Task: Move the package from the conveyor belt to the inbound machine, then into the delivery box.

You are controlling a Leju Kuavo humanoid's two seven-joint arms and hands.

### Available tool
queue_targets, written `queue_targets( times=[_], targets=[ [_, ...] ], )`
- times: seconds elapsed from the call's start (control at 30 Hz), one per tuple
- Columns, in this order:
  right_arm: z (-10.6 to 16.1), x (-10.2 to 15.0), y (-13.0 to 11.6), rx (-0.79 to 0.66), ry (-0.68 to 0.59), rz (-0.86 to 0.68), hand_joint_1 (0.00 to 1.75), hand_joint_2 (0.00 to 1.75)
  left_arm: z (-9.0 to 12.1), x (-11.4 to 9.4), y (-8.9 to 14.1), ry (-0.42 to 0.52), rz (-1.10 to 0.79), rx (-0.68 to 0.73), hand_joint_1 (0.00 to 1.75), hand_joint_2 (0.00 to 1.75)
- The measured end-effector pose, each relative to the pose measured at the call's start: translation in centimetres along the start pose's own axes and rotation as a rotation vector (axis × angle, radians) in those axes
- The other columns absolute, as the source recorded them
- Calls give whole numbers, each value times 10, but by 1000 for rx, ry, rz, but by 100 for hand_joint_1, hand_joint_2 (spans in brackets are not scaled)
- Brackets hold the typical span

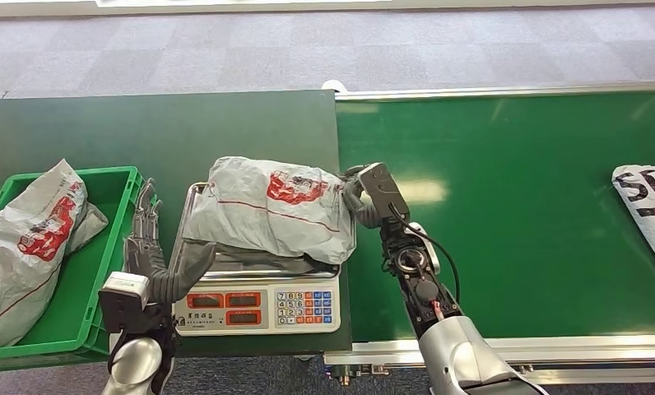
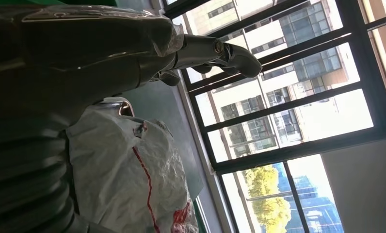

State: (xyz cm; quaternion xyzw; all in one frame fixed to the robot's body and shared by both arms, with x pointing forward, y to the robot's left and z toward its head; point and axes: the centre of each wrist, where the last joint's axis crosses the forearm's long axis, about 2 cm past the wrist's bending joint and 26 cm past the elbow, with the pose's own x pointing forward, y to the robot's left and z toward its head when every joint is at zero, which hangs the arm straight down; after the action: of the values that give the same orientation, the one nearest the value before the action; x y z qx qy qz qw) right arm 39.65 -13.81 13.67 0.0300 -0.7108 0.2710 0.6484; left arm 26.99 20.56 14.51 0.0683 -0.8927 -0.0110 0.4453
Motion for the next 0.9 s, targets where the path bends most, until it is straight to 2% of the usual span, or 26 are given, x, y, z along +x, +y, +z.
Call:
queue_targets(
  times=[0.4,0.6,0.77,0.9],
  targets=[
    [6,3,1,6,-53,63,0,175,-7,4,-8,-9,9,-78,0,175],
    [15,-2,-3,47,-154,-40,0,175,-22,5,-23,17,18,-191,0,175],
    [37,-15,-16,-3,-215,-40,0,175,-28,-5,-35,71,-12,-286,0,175],
    [65,-18,-24,-118,-259,38,0,175,-28,-16,-42,133,-98,-333,0,175]
  ],
)
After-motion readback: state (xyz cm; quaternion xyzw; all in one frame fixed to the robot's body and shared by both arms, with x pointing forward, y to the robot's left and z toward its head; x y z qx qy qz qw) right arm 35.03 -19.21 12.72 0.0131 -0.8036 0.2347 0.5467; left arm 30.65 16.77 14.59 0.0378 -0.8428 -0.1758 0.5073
